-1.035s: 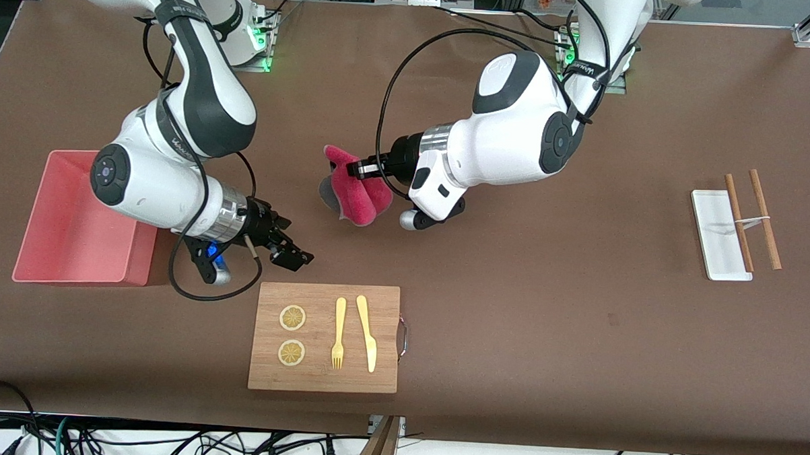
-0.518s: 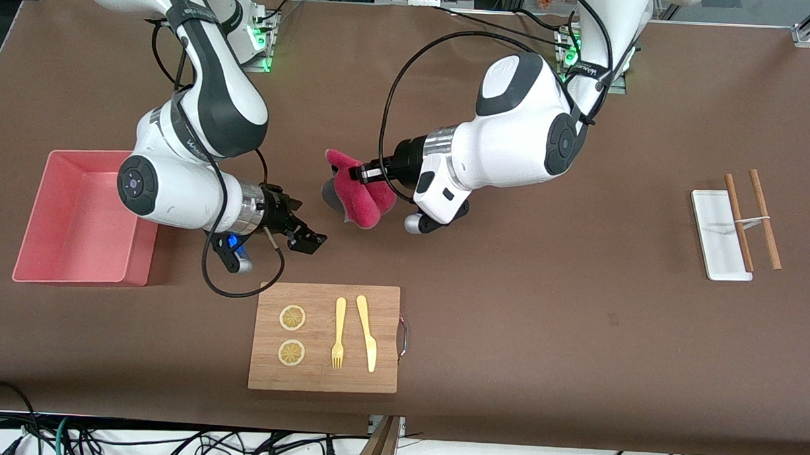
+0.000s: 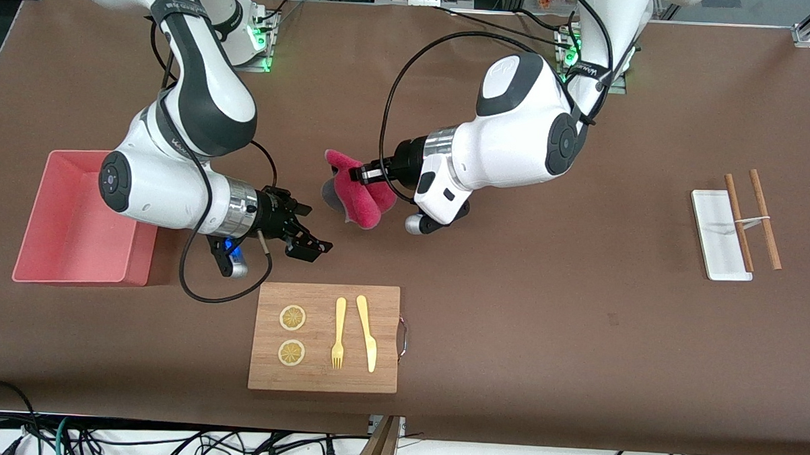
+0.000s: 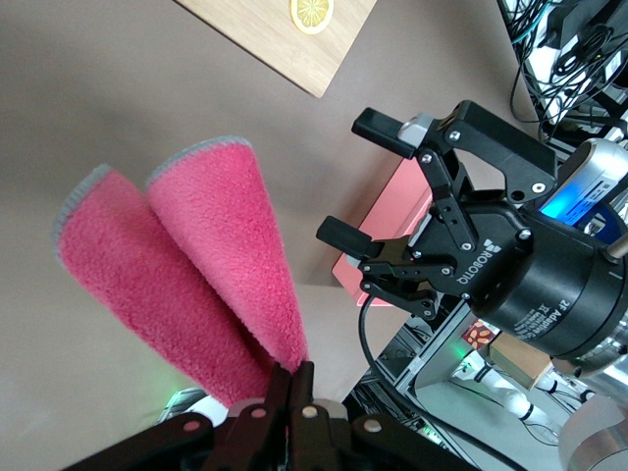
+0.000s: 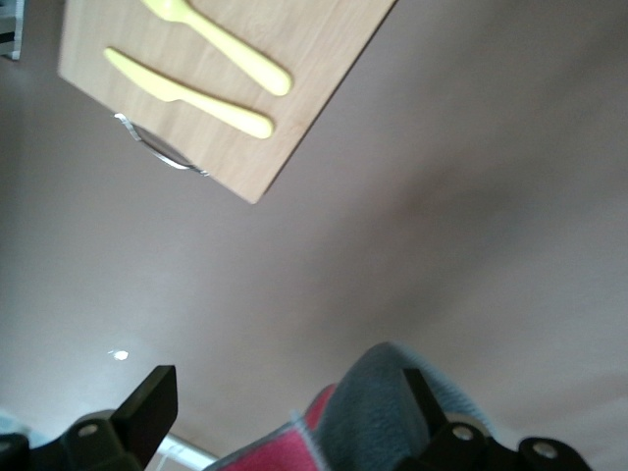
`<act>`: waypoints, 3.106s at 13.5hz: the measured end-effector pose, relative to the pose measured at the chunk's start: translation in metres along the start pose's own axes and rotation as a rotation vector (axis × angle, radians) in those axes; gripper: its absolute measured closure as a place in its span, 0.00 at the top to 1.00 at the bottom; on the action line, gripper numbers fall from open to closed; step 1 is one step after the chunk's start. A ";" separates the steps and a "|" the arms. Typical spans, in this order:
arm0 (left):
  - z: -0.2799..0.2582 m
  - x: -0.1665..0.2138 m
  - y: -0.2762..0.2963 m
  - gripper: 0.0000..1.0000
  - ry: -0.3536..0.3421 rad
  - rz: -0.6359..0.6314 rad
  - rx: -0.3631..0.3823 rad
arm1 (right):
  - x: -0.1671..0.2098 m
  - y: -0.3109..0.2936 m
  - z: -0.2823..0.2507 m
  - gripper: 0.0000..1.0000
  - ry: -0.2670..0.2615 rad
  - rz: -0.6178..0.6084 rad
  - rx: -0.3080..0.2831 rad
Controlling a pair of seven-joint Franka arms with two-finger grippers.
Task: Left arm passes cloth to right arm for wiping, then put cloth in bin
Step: 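Close the right gripper on the cloth below the left gripper, then open the left gripper and withdraw it while the right gripper holds cloth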
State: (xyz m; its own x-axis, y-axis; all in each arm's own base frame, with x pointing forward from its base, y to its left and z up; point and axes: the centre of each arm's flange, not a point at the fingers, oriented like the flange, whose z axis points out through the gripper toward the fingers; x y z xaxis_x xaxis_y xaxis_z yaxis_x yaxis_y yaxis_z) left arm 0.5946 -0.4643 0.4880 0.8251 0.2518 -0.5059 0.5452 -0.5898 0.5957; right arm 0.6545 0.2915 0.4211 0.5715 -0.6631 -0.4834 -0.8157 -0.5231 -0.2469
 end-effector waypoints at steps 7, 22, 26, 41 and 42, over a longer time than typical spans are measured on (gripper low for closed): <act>-0.001 0.005 0.002 0.02 0.029 -0.010 -0.027 | -0.026 -0.012 0.038 1.00 -0.019 -0.012 0.041; -0.001 0.005 0.002 0.02 0.030 -0.013 -0.027 | -0.033 -0.014 0.042 0.01 -0.066 0.010 0.059; -0.001 0.005 0.002 0.02 0.030 -0.013 -0.027 | -0.033 -0.014 0.042 0.01 -0.066 0.010 0.059; -0.033 0.026 -0.010 0.28 -0.003 -0.049 0.011 | -0.034 -0.011 0.044 0.01 -0.081 0.003 0.031; -0.044 0.030 -0.016 0.31 -0.025 -0.059 0.034 | -0.034 -0.009 0.044 0.01 -0.092 0.002 0.011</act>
State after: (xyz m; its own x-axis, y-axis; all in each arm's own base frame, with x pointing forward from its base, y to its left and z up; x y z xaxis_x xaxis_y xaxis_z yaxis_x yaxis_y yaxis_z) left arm 0.6177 -0.4139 0.4907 0.7874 0.2676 -0.5553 0.5870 -0.6006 0.5429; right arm 0.6381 0.3425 0.4029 0.5593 -0.6124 -0.5587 -0.8183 -0.5155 -0.2542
